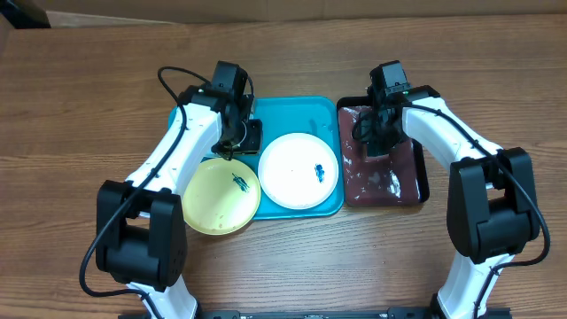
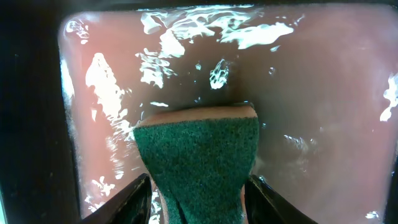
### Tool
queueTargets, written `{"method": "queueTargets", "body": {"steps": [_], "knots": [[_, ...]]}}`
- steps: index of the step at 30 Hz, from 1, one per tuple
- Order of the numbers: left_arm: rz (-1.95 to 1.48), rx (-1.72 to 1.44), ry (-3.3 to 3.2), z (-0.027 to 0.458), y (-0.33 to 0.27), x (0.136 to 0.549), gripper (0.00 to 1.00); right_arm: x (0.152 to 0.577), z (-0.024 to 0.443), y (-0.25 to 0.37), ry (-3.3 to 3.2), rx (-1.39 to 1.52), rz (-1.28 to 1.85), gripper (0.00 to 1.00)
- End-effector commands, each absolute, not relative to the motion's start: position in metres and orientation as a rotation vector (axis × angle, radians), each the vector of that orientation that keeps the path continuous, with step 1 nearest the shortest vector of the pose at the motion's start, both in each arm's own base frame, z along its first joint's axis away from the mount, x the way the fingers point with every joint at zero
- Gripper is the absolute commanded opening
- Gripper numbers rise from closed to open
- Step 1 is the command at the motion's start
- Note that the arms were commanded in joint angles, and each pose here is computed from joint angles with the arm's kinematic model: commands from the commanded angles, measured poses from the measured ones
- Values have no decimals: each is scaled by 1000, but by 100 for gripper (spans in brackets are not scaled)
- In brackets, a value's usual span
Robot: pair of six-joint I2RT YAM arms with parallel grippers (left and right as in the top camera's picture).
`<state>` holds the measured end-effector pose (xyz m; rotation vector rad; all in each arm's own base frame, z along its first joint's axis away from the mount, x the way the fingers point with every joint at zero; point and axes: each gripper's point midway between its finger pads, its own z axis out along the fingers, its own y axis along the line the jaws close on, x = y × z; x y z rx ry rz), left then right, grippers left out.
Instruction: Clean dirty plates on tray and stack at the side
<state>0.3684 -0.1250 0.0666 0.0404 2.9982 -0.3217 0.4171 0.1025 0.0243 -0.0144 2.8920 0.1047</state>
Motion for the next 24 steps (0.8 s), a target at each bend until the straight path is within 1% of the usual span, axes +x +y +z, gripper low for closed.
{"method": "queueTargets", "body": {"steps": [1, 5, 12, 15, 18, 19, 24], "knots": [[-290, 31, 3029, 50, -124, 360, 32, 417, 22, 99, 2897, 12, 98, 52], [-295, 53, 3020, 41, -129, 357, 26, 415, 21, 98, 2904, 15, 96, 52], [-285, 38, 2990, 27, -138, 357, 23, 414, 21, 97, 2911, 14, 94, 52], [-225, 16, 2975, 21, -134, 357, 20, 413, 21, 97, 2914, 14, 93, 52], [-197, 0, 2970, 18, -130, 358, 16, 412, 20, 97, 2915, 14, 92, 52], [-203, 0, 2971, 18, -131, 358, 13, 412, 20, 97, 2915, 14, 92, 52], [-204, 1, 2969, 18, -131, 358, 11, 413, 21, 97, 2914, 13, 92, 52]]}}
